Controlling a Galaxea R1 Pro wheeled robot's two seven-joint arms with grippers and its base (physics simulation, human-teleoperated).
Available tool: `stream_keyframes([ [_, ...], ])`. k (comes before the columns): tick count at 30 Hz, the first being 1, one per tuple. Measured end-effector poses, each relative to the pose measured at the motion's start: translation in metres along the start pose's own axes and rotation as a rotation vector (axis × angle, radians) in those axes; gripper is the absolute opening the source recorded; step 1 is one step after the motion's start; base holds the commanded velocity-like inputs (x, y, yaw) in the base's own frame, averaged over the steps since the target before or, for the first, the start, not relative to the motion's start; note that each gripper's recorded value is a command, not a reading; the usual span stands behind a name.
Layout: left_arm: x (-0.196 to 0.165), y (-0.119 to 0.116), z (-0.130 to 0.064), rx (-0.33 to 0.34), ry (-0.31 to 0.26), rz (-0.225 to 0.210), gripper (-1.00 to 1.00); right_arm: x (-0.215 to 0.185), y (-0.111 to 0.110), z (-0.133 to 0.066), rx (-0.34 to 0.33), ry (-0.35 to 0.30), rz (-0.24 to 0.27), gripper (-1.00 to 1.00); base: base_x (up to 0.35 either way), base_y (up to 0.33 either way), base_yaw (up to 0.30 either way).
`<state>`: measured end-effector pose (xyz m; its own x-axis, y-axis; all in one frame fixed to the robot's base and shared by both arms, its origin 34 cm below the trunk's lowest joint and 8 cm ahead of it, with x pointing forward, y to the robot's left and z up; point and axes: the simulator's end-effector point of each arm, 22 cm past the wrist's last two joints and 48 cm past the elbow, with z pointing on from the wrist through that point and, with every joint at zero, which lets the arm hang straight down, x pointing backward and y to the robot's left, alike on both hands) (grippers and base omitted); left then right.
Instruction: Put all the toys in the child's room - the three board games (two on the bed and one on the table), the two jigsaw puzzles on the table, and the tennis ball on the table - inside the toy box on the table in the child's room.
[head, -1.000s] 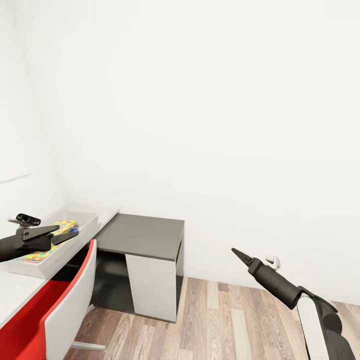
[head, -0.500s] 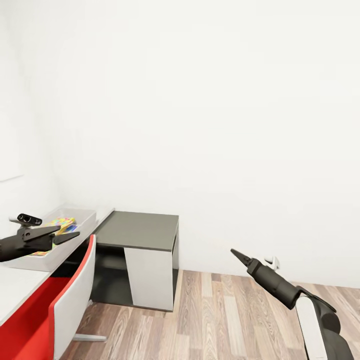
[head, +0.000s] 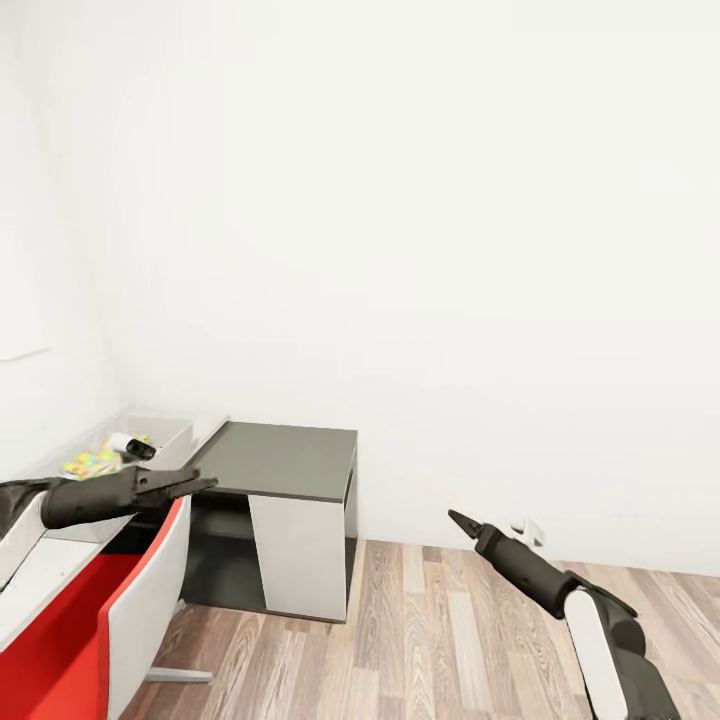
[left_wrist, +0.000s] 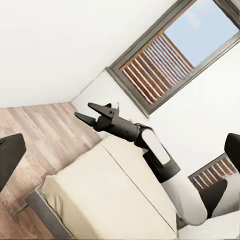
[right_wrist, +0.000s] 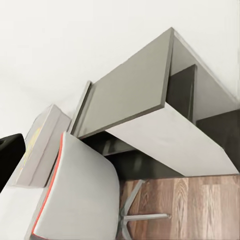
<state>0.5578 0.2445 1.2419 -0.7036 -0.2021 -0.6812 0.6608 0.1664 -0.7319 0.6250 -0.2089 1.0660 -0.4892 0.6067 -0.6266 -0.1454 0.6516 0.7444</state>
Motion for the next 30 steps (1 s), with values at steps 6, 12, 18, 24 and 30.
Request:
stream_keyframes([
  [6, 0.007, 0.044, 0.046, -0.168, -0.004, -0.004, 1.0, 0.003, -0.013, 0.006, 0.041, 0.01, 0.005, 1.0, 0.0, 0.0, 0.0],
  [12, 0.029, 0.089, 0.094, -0.331, 0.017, -0.043, 1.0, 0.004, -0.039, 0.004, 0.14, 0.016, -0.018, 1.0, 0.0, 0.0, 0.0],
  [18, 0.057, 0.137, 0.116, -0.55, 0.074, -0.07, 1.0, -0.001, -0.042, 0.005, 0.158, 0.01, -0.027, 1.0, 0.0, 0.0, 0.0],
  [24, 0.075, 0.174, 0.108, -0.705, 0.097, -0.115, 1.0, -0.003, -0.043, 0.01, 0.158, 0.014, -0.022, 1.0, -0.117, 0.043, 0.0],
  [30, 0.083, 0.191, 0.097, -0.783, 0.111, -0.133, 1.0, -0.003, -0.042, 0.012, 0.157, 0.015, -0.021, 1.0, -0.274, 0.116, 0.0],
])
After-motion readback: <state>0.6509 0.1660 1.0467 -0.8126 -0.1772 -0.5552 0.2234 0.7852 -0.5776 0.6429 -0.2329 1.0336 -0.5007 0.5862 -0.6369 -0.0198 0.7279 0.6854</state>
